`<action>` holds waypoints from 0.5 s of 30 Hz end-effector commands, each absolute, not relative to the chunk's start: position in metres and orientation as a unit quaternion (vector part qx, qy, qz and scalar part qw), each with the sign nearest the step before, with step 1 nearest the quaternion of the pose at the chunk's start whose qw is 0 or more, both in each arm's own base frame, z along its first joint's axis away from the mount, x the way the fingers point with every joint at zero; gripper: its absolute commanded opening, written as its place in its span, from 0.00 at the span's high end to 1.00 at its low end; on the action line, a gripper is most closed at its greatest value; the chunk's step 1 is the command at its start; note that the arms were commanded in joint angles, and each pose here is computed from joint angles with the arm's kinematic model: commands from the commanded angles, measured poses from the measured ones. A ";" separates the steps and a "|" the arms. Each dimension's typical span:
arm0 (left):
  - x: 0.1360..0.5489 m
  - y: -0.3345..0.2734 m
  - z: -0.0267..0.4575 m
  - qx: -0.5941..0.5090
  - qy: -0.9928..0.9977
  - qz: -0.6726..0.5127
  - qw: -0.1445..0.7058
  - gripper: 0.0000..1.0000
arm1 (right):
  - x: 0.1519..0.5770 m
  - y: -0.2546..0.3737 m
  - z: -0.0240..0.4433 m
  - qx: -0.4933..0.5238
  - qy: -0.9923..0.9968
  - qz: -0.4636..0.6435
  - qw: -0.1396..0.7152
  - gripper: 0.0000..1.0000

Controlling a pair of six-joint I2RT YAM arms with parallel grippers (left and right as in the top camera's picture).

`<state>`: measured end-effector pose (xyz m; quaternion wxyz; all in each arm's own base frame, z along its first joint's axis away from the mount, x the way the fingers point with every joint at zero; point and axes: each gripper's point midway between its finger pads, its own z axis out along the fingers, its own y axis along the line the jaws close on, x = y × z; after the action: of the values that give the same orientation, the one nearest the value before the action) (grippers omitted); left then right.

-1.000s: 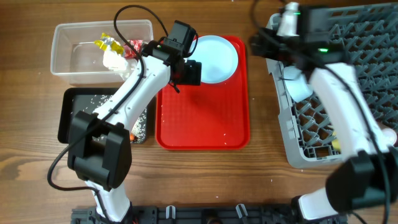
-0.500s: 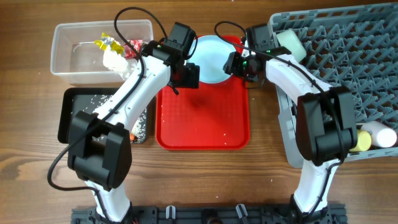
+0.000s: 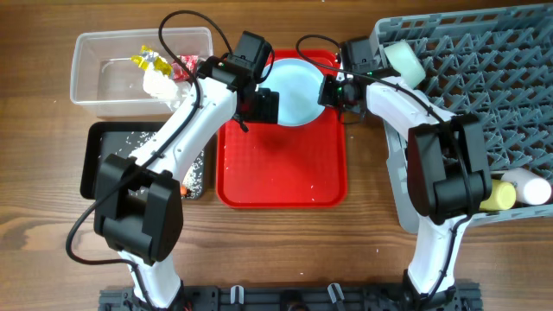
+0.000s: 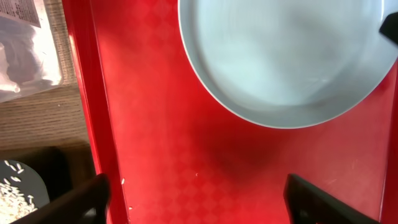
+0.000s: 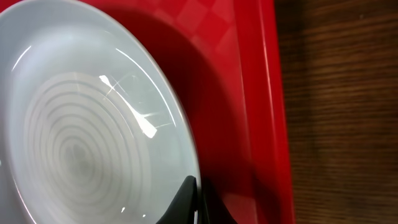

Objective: Sort waste into correct bins and load items into the dishwasher rack
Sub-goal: 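Carry the plate with the right gripper and stand it in the rack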

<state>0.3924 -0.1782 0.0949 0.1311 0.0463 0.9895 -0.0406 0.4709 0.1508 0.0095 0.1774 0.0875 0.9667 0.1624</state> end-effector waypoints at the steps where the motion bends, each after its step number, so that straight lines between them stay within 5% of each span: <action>1: 0.393 -0.179 0.093 0.044 0.990 -0.042 0.128 0.00 | 0.495 0.115 0.063 0.077 0.957 0.134 0.247 0.96; 6: 0.393 -0.179 0.093 0.044 0.990 -0.043 0.129 0.00 | 0.496 0.063 0.218 0.023 0.907 0.058 0.417 0.96; 10: 0.395 -0.180 0.093 0.044 0.989 -0.044 0.132 0.00 | 0.462 -0.007 0.326 0.066 0.841 -0.118 0.523 0.96; 15: 0.397 -0.183 0.094 0.045 0.988 -0.052 0.136 0.00 | 0.427 -0.091 0.379 0.044 0.781 -0.407 0.471 0.96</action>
<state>0.3952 -0.1796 0.0958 0.1368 0.0443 0.9886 -0.0436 0.4485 -0.0416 0.3624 0.5460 0.0729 0.8031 -0.2270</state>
